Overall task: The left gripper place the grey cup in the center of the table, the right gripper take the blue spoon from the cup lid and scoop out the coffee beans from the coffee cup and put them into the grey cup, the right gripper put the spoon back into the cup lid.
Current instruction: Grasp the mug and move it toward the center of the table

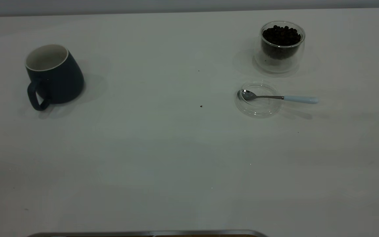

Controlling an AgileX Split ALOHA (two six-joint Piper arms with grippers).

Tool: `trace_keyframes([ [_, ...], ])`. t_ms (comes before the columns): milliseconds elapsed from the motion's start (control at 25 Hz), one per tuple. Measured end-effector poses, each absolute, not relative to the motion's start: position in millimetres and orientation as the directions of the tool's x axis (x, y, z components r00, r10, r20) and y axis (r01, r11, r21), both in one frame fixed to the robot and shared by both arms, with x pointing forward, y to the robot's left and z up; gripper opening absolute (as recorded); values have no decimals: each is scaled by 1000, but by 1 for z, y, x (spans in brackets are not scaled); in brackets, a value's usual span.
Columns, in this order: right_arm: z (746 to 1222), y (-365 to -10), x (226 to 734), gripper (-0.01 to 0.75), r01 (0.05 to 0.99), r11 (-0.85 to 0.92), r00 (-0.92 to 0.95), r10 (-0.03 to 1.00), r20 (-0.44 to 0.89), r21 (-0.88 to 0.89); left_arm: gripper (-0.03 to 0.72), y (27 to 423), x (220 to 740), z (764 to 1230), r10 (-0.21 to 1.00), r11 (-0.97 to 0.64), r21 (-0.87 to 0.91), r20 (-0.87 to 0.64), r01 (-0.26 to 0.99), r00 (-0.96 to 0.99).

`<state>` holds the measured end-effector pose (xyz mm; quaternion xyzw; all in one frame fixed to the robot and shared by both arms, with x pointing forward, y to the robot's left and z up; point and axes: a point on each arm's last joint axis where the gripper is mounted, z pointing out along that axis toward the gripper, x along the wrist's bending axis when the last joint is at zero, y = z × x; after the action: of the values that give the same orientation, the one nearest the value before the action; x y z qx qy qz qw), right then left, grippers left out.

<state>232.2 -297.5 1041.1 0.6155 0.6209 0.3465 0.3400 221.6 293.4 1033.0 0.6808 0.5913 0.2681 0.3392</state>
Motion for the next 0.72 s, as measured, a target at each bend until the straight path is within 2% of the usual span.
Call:
trace_keyframes([
  [280,1041,-298,232,238,529,2,-11,1000,4,849,549,292,248,1076,989,-38,761,-63,648,131],
  [480,1041,-298,232,238,529,2,-11,1000,4,849,545,292,302,1101,990,-92,694,-11,714,139],
  [720,1041,-298,232,238,529,2,-11,1000,4,849,557,289,382,1097,969,-233,551,66,801,236],
])
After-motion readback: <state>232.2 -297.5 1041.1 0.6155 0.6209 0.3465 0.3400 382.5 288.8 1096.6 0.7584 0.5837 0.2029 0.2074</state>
